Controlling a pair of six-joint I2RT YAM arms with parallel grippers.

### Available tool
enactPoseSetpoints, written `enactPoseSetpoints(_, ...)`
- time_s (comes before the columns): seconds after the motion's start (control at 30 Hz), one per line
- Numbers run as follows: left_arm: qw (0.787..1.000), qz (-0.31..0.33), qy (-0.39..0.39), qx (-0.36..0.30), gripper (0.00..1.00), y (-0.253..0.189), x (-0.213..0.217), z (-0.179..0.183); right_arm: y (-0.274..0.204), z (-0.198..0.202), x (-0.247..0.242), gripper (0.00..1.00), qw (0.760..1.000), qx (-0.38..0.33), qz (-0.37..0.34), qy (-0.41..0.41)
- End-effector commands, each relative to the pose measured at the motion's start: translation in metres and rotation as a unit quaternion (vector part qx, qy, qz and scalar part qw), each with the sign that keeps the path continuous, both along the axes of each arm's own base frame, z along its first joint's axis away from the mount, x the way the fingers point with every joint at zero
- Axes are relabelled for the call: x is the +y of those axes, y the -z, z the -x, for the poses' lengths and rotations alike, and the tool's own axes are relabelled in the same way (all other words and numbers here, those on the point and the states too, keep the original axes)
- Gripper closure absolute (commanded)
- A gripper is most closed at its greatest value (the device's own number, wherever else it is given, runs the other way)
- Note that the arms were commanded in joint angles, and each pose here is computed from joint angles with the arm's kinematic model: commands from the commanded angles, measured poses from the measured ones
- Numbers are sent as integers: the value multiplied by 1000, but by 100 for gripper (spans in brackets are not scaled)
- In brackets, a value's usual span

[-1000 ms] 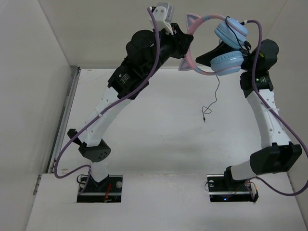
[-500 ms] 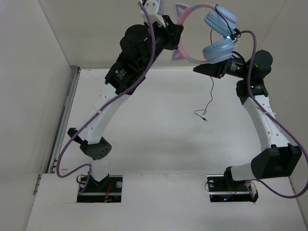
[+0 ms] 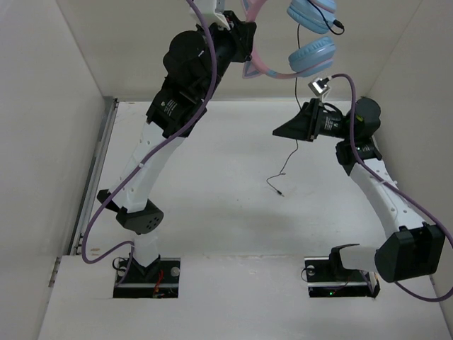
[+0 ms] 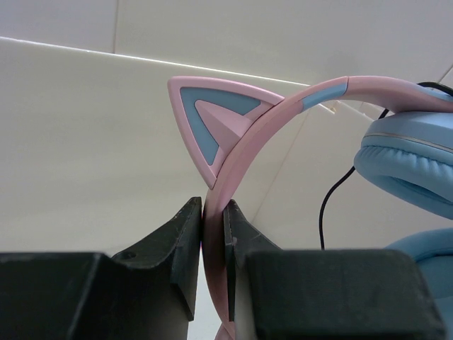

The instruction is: Wrap the headphones

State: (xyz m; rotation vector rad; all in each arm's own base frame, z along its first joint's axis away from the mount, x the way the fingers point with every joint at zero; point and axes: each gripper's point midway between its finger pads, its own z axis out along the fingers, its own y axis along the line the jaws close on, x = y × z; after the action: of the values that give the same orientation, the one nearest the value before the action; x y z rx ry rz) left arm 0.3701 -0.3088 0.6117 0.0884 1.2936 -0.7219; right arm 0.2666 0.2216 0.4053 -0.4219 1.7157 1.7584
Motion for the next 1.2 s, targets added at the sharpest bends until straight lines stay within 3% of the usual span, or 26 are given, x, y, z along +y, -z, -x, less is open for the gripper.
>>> enactPoseSetpoints(0.0,994,87,-10,-70,99,-63,27,24,-8,18,4,38,999,-41,-6,-11)
enactPoseSetpoints(1.0,987,69,-129,-58,99,-43,59,-26,74,20,12,64,996,-40,79,26)
enactPoseSetpoints(1.17,987,65,-139,-55,99,-37,57,-31,82,20,17,75,992,-58,111,24)
